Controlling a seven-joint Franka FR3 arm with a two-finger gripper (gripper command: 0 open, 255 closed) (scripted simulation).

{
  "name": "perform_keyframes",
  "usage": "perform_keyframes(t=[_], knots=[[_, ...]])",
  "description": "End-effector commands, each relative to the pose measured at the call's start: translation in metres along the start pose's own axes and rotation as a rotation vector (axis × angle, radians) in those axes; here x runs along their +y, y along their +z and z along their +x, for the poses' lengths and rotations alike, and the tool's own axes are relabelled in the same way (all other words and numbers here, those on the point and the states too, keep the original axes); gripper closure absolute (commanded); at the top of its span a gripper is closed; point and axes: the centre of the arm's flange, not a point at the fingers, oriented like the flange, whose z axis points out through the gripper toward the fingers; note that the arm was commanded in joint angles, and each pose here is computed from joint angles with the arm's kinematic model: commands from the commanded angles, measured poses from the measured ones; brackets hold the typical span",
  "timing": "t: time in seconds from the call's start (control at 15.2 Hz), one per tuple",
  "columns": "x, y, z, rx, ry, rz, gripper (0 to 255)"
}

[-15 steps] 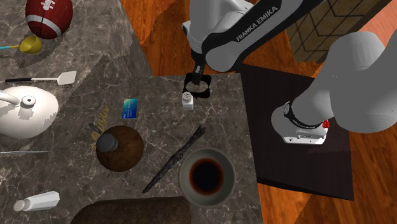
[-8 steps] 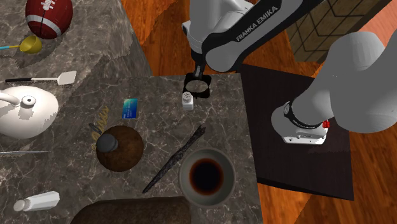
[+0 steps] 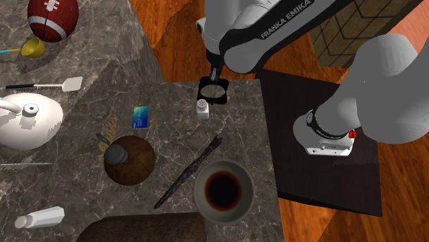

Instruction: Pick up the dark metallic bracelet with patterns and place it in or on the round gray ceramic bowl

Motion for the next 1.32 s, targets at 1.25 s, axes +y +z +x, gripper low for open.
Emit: perform_keyframes(t=[1.25], knots=[[-0.004, -0.111, 0.006, 0.000, 0.000, 0.000, 255]])
